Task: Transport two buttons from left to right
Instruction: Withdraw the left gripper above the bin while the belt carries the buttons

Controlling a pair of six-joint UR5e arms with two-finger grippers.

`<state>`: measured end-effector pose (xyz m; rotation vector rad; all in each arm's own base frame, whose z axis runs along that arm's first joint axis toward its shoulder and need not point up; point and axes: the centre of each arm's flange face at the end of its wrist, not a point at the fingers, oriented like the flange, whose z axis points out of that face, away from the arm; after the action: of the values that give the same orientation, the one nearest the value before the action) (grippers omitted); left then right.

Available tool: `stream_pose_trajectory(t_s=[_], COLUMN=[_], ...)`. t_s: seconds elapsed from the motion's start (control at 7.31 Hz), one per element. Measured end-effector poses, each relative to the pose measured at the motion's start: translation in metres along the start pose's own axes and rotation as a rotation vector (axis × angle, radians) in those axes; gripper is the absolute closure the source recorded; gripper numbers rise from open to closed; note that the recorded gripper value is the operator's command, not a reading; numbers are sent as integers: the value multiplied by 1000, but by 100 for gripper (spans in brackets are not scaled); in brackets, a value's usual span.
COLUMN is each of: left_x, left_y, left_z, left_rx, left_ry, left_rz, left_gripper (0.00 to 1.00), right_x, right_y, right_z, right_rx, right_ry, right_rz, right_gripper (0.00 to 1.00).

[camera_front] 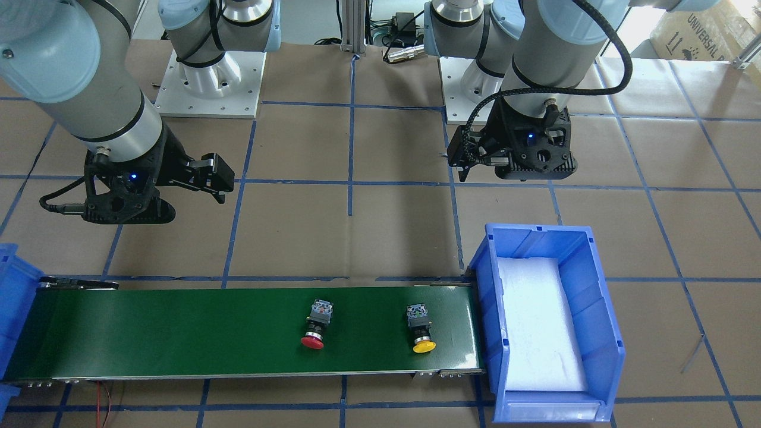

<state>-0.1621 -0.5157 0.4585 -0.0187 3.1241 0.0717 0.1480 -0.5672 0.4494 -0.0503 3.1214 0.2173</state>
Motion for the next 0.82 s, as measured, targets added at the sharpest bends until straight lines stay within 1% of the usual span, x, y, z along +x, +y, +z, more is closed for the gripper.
stream_pose_trajectory(t_s=[0.41,0.82], left_x=[-3,-3], left_y=[-1,0], left_z=[0,0], left_rx=[1,1], left_ry=[5,4], left_rz=[-6,-3], left_gripper=[0,0], right_x=[1,1], right_y=[2,3], right_z=[7,8], right_rx=[-13,-14], right_ry=[-1,-4], right_rz=[3,4], right_gripper=[0,0])
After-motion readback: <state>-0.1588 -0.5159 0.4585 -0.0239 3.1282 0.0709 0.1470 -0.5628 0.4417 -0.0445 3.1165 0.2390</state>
